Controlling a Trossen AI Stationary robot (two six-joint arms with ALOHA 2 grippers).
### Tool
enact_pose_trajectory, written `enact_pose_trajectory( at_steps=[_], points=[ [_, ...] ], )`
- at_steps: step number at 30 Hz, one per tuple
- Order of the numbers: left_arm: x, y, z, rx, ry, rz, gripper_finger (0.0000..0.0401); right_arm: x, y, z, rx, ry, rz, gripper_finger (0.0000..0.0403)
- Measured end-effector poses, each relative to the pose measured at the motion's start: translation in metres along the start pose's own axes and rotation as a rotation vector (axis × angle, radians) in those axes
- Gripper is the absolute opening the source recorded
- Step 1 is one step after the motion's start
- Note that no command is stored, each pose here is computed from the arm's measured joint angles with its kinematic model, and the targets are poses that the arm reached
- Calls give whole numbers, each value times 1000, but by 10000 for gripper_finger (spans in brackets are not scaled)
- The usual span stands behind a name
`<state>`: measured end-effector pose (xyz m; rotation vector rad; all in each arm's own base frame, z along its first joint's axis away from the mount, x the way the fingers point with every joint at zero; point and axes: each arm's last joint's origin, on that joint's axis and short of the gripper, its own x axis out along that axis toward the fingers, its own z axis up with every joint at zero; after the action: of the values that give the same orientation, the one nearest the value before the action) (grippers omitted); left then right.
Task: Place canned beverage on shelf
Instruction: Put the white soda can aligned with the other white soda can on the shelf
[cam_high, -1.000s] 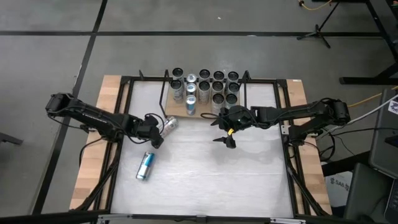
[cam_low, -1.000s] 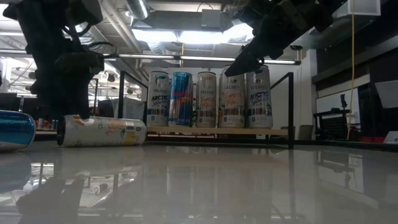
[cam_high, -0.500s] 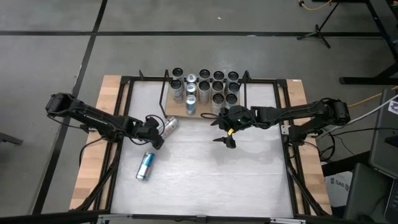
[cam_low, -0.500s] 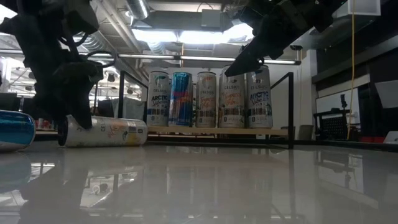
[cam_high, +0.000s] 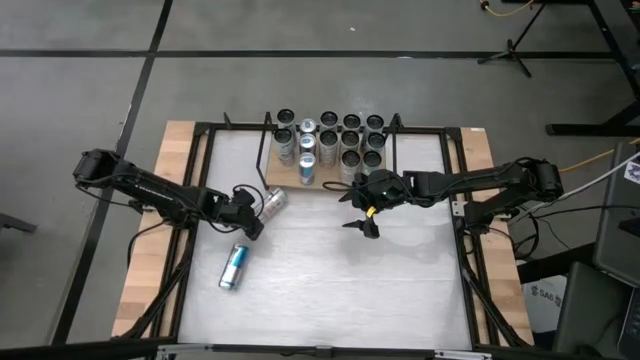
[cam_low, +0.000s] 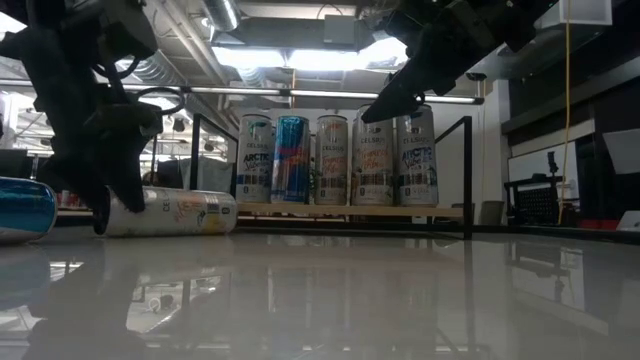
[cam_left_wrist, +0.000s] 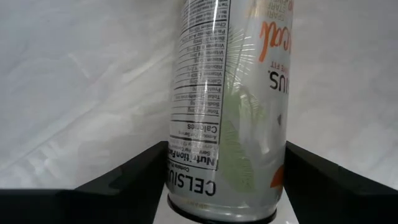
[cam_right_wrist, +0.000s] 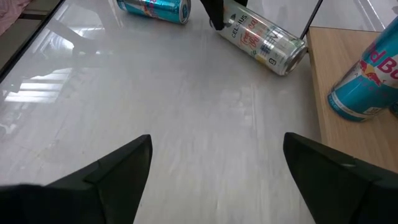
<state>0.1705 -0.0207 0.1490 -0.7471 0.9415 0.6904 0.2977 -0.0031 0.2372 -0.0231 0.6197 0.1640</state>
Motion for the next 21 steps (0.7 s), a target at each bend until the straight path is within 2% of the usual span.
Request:
enact_pose_trajectory(
  at_steps=[7,12,17,21],
  points=[
    [-2,-3,0,-5,56,-36,226,0,0,0,0,-1,0,351],
    [-12,-17,9,-31,159,-141,226,0,0,4,-8,-44,-4,351],
    [-25,-31,23,-62,241,-264,229,-2,-1,17,-30,-177,-15,351],
    [-33,-39,30,-111,283,-320,230,-3,-2,25,-45,-263,-22,351]
  ],
)
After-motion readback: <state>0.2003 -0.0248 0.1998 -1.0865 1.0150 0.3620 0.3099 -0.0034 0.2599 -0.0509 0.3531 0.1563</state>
